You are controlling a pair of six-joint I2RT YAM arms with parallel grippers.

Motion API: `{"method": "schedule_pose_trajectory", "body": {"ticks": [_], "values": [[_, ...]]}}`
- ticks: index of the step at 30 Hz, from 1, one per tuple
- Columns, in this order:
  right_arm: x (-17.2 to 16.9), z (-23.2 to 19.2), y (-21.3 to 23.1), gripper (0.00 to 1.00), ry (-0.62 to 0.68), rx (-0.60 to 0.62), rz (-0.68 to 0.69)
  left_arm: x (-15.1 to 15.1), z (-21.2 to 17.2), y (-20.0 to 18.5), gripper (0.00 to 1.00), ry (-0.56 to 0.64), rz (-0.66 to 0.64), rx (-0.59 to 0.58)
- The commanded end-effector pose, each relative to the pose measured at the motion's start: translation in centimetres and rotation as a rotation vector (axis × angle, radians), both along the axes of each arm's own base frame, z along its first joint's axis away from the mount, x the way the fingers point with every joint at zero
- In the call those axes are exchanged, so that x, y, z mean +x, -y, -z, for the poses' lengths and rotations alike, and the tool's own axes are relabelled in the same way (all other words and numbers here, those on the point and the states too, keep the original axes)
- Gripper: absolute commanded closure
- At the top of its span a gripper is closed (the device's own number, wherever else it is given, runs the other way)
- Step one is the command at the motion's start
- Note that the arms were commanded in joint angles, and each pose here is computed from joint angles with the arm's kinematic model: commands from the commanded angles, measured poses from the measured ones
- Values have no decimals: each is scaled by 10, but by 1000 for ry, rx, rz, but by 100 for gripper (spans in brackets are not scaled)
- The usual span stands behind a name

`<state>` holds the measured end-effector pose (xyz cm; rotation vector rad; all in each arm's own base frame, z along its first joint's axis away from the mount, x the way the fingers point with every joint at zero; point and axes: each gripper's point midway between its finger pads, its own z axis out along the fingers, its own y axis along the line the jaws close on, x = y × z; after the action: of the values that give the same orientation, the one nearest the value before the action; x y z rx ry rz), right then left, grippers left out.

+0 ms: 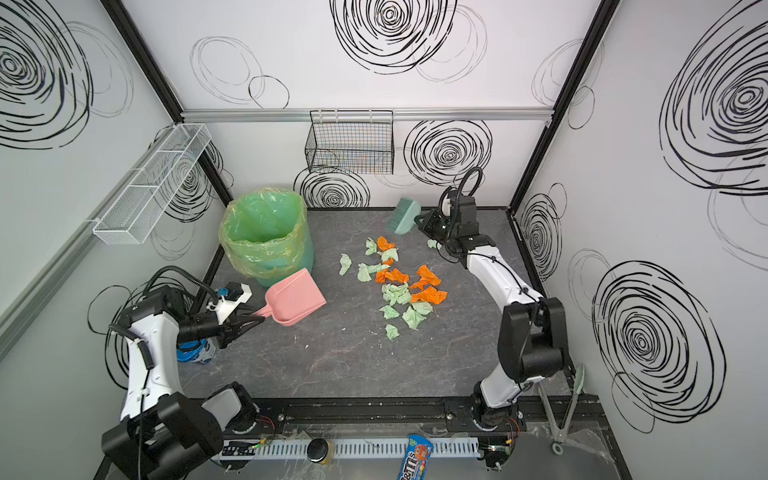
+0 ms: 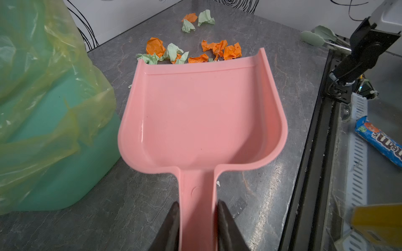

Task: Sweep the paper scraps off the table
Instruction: 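Brush the scrap pile with the right gripper toward the dustpan lip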

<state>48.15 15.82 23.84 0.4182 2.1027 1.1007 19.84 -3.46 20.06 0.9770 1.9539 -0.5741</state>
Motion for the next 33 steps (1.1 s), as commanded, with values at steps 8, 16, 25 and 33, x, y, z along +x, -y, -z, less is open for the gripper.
{"method": "schedule_pose_trajectory", "body": {"ticks": [8, 16, 25, 33], "values": [[65, 29, -87, 100, -96, 416, -62, -2, -8, 5, 100, 1, 1, -29], [77, 82, -103, 100, -214, 347, 1, -4, -5, 4, 100, -2, 2, -23], [52, 124, -69, 100, -292, 264, -16, -3, -2, 3, 100, -13, 5, -33], [1, 156, -40, 100, -368, 138, -61, -3, -3, 4, 100, -12, 3, -35]]}}
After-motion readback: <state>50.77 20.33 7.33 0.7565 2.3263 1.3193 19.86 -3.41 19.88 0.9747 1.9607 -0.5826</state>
